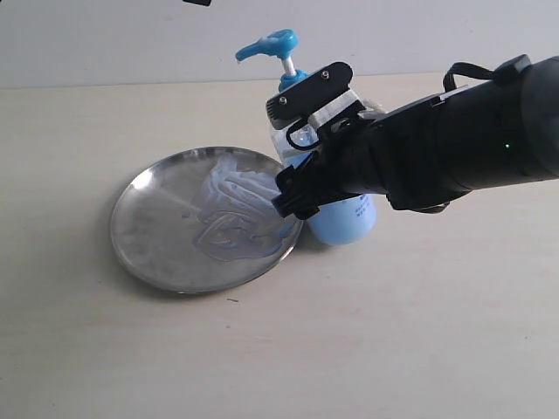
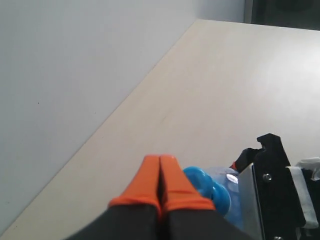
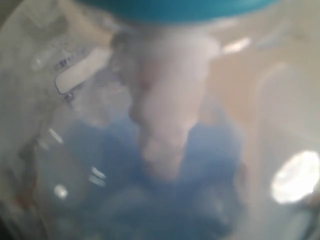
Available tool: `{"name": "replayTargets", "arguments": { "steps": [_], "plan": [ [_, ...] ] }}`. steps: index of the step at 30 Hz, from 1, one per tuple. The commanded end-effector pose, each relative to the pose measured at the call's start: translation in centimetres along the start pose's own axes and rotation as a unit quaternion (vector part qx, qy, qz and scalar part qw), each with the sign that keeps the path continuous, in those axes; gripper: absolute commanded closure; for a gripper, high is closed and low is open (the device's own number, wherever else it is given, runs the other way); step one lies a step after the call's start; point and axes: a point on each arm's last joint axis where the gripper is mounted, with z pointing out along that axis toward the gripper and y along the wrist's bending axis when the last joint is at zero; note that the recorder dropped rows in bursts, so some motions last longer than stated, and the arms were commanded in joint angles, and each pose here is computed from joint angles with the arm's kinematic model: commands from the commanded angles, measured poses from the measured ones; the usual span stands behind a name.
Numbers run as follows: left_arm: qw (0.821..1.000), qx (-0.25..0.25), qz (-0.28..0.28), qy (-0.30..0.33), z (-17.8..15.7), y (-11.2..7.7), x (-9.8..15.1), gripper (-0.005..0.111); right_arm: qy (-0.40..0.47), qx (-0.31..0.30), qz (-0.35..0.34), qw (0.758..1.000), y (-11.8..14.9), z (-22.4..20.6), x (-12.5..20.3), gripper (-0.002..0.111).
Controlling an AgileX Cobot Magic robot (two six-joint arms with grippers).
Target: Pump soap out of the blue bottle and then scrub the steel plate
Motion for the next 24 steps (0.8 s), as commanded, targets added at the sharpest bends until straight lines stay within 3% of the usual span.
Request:
{"name": "replayTargets", "arguments": {
  "steps": [1,13,24],
  "plan": [
    [1.000,0.010,-0.003,-0.004,0.2,-0.1,0.1,0.107,0.002,0.008,-0.013,1.000,-0.2,-0.1,0.1,0.108],
    [0.999,0.033,-0.027,0.011,2.5,0.0,1.6,0.107,0.002,0.008,-0.016,1.000,-0.1,-0.1,0.1,0.108],
    [0.999,0.047,-0.025,-0.001,2.7,-0.2,1.6,0.107,0.002,0.008,-0.019,1.000,-0.1,-0.1,0.1,0.108]
  ]
}}
